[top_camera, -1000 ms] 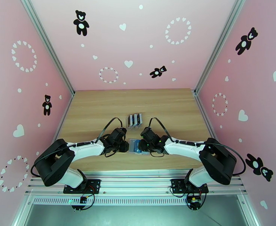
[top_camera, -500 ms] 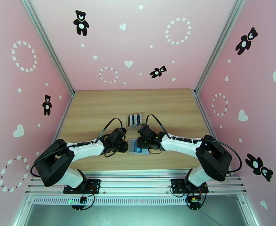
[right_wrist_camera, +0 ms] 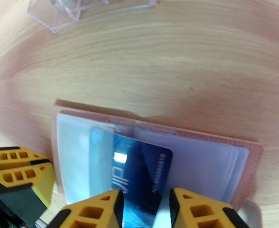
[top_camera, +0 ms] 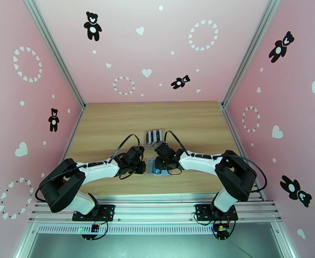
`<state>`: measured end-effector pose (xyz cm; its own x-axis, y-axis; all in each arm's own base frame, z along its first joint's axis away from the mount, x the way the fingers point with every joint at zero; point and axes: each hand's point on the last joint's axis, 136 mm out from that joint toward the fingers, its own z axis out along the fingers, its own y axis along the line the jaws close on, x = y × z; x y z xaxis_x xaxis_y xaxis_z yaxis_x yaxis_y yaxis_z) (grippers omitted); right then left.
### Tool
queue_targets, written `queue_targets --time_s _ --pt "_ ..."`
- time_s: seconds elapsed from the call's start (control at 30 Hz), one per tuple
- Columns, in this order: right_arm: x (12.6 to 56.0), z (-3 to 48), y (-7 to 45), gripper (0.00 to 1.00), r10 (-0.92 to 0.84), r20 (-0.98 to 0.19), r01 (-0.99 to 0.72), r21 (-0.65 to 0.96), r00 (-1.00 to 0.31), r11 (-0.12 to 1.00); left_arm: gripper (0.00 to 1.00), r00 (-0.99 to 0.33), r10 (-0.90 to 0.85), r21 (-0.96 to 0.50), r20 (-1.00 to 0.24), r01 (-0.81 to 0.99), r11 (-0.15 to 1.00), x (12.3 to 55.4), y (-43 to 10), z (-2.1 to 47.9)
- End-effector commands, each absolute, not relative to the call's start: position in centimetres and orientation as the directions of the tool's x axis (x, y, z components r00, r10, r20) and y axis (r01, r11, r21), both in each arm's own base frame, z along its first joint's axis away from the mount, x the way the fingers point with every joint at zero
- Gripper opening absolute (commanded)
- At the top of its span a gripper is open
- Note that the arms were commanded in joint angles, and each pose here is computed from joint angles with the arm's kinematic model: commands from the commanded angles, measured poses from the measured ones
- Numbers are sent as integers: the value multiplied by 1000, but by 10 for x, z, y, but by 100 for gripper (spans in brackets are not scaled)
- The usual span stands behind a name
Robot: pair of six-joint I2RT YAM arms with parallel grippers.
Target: Put the credit cards into the card holder
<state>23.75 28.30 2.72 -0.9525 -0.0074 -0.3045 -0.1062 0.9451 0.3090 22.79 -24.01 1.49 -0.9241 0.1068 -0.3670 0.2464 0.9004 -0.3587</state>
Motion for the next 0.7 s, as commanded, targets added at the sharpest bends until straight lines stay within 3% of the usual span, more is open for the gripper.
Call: queue_targets --time_s 0.0,0.67 --pt "237 25 287 38 -25 -287 -114 300 -957 947 16 -939 140 -335 -316 248 909 218 -237 1" --pt "240 28 304 39 -21 -282 -128 365 -959 922 16 -943 130 -344 -306 237 908 218 -239 -3"
